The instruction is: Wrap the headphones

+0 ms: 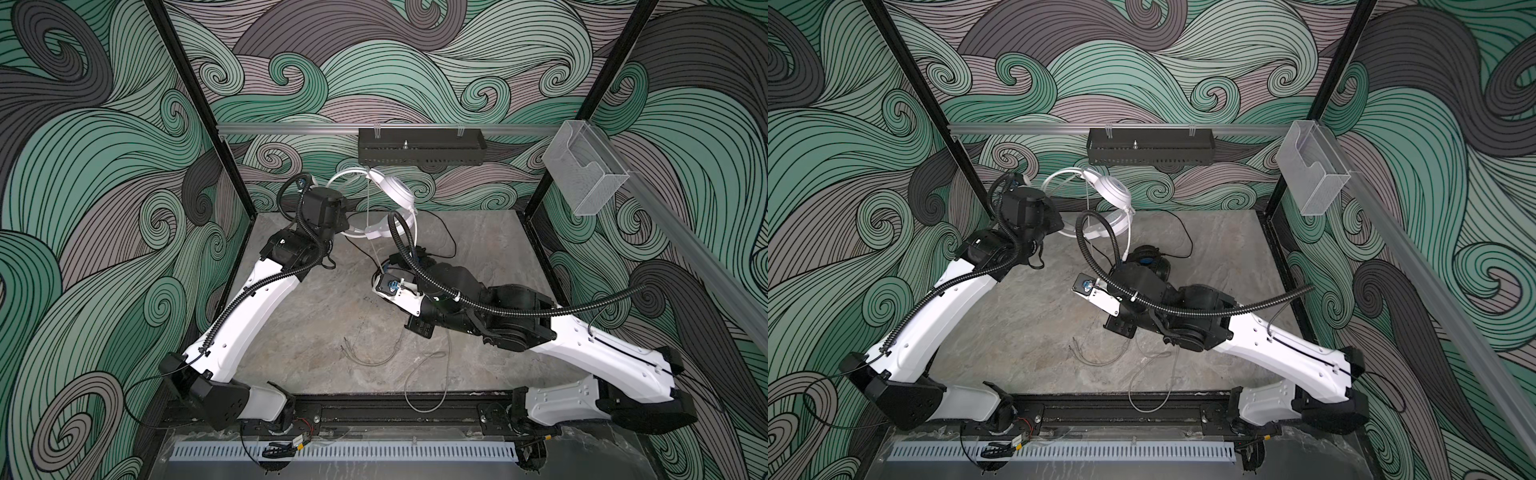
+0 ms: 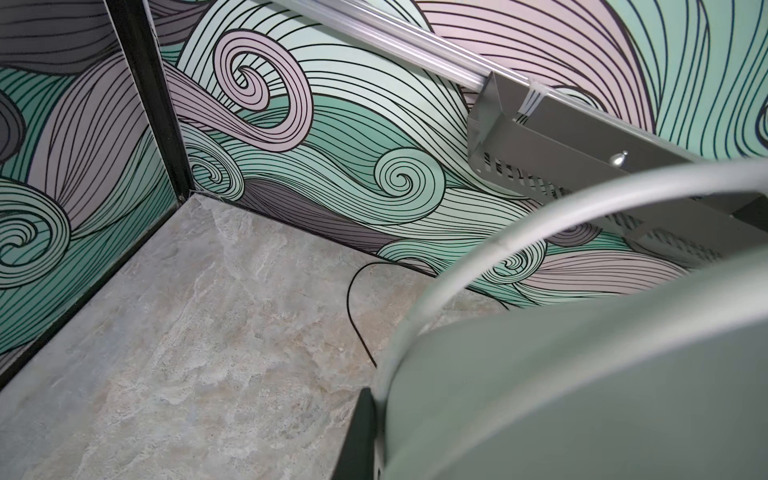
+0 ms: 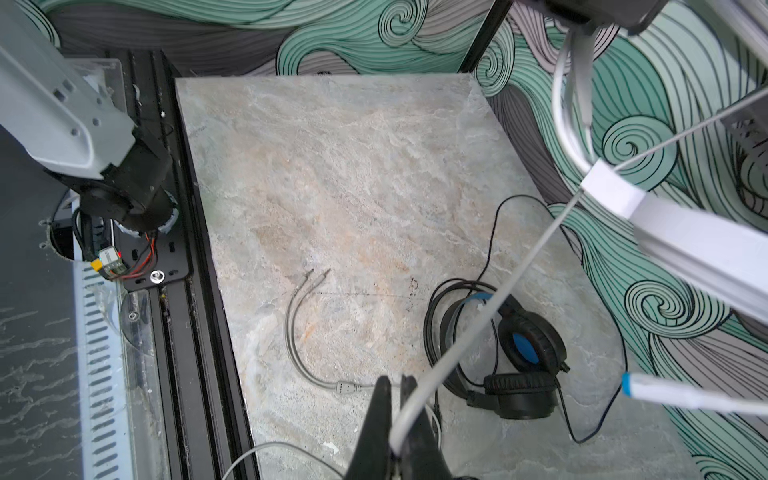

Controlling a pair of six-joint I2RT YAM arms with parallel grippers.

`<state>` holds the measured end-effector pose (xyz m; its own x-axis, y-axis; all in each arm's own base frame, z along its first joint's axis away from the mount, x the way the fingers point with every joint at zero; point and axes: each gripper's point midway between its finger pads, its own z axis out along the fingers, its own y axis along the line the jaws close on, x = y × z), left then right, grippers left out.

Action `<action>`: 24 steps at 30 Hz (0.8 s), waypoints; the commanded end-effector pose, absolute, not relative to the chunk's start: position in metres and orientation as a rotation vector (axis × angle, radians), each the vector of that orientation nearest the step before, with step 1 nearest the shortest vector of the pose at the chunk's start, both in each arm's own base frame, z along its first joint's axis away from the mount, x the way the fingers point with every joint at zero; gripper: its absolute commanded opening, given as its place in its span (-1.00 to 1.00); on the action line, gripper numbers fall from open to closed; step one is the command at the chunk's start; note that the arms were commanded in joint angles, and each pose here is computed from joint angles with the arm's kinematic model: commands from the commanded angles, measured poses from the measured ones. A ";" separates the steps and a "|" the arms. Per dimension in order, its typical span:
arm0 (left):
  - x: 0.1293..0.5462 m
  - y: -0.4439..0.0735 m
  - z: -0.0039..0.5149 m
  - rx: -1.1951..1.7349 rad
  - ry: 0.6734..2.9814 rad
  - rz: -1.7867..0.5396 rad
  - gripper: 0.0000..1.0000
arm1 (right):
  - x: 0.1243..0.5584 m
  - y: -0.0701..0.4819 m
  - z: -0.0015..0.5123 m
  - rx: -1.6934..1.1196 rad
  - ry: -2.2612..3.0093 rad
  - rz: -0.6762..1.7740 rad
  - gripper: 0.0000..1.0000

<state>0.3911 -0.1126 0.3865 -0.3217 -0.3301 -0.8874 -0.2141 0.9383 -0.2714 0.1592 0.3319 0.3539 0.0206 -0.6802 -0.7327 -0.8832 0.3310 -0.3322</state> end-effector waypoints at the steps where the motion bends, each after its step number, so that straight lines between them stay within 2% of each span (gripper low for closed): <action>1: 0.393 -0.101 0.420 -0.461 1.760 -0.054 -1.00 | 0.148 0.333 0.364 -1.485 1.700 0.290 -1.00; 8: 0.376 -0.125 0.409 -0.375 1.807 0.001 -1.00 | 0.158 0.353 0.399 -1.469 1.646 0.278 -1.00; 14: 0.367 -0.136 0.398 -0.340 1.850 -0.107 -1.00 | 0.155 0.367 0.391 -1.486 1.671 0.332 -1.00; 24: 0.354 -0.135 0.390 -0.308 1.862 -0.157 -1.00 | 0.154 0.361 0.408 -1.372 1.631 0.460 -1.00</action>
<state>0.3583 -0.1364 0.3583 -0.3692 -0.1928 -0.9091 -0.1524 0.9776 -0.1454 0.1566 0.3629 0.3820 0.0538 -0.6643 -0.7455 -0.9106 0.2737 -0.3097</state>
